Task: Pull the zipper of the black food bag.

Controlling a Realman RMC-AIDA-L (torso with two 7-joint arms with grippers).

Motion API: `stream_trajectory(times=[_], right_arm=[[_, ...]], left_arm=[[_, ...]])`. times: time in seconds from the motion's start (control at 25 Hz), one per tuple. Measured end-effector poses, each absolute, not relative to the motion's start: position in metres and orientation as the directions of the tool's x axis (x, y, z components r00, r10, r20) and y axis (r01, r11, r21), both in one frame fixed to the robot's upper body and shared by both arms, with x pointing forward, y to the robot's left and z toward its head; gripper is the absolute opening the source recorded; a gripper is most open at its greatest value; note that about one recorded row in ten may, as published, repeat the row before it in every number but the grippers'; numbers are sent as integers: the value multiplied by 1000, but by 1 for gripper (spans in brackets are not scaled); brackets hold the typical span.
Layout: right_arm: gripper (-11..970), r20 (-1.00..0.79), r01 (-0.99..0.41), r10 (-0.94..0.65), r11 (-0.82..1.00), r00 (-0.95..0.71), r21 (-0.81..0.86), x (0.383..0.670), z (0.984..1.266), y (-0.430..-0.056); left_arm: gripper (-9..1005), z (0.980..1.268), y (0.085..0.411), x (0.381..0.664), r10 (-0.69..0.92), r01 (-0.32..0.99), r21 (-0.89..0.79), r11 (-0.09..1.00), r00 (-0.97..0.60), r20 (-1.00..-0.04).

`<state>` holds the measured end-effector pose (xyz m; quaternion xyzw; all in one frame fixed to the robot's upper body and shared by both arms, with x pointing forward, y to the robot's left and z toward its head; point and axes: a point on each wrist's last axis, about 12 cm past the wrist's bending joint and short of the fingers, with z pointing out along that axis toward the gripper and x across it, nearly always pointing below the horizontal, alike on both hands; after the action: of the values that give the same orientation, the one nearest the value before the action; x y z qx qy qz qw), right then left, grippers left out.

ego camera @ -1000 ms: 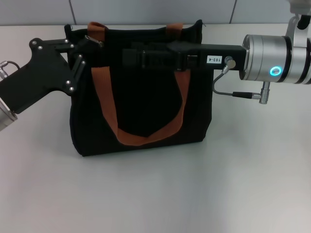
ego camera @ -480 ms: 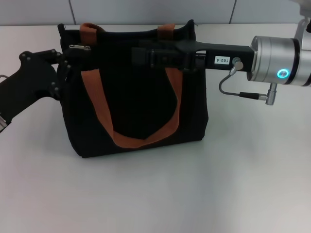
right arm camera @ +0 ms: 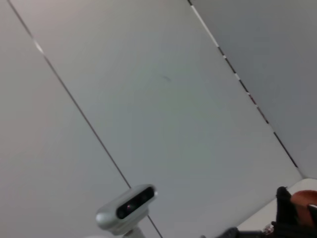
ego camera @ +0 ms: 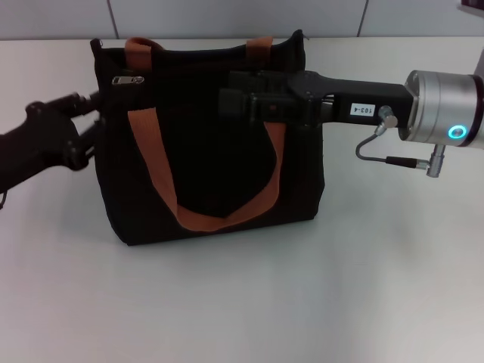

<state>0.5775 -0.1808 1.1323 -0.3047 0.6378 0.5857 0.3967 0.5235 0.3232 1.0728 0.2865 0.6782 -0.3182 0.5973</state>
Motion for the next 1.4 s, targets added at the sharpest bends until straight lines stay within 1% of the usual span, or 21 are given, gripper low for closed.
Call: stream_trajectory(times=[0.04, 0.08, 0.12, 0.28, 0.44, 0.56, 0.64, 0.84, 0.88, 1.08, 1.32, 1.4], right_arm=[[787, -863, -854, 77, 126, -499, 505, 577, 1132, -181], [787, -863, -854, 78, 124, -499, 505, 576, 1132, -182], [787, -864, -855, 78, 121, -498, 504, 575, 1132, -183], [787, -864, -857, 79, 110, -498, 504, 574, 1133, -183], [788, -863, -857, 80, 106, -499, 505, 573, 1132, -184], [788, -862, -856, 85, 105, -499, 506, 573, 1132, -184], [788, -862, -856, 89, 105, -499, 507, 572, 1132, -184], [787, -860, -854, 88, 100, -504, 511, 574, 1134, -182], [787, -854, -849, 82, 94, -513, 519, 575, 1135, -180], [787, -840, -837, 72, 73, -538, 542, 580, 1143, -172], [788, -822, -819, 43, 72, -567, 569, 588, 1149, -162], [788, -814, -810, 22, 84, -581, 580, 591, 1150, -157]], left_arm=[[227, 1073, 323, 524, 8, 769, -89, 633, -122, -992], [246, 1074, 323, 527, 44, 781, -95, 618, -154, -987], [287, 1075, 322, 530, 69, 784, -86, 615, -162, -984], [451, 1079, 323, 533, 88, 783, -67, 618, -154, -984], [569, 1082, 325, 535, 92, 783, -60, 619, -149, -985], [658, 1084, 329, 536, 72, 767, -64, 639, -143, -987], [454, 1086, 329, 535, 60, 766, -66, 640, -135, -989], [261, 1091, 328, 532, 37, 784, -60, 617, -105, -994], [223, 1095, 325, 529, 12, 802, -55, 595, -77, -997], [134, 1096, 317, 524, -11, 827, -29, 561, -27, -1000], [27, 1096, 314, 523, -10, 829, -5, 560, 1, -1000], [27, 1096, 314, 522, -8, 824, 13, 566, 21, -1000]])
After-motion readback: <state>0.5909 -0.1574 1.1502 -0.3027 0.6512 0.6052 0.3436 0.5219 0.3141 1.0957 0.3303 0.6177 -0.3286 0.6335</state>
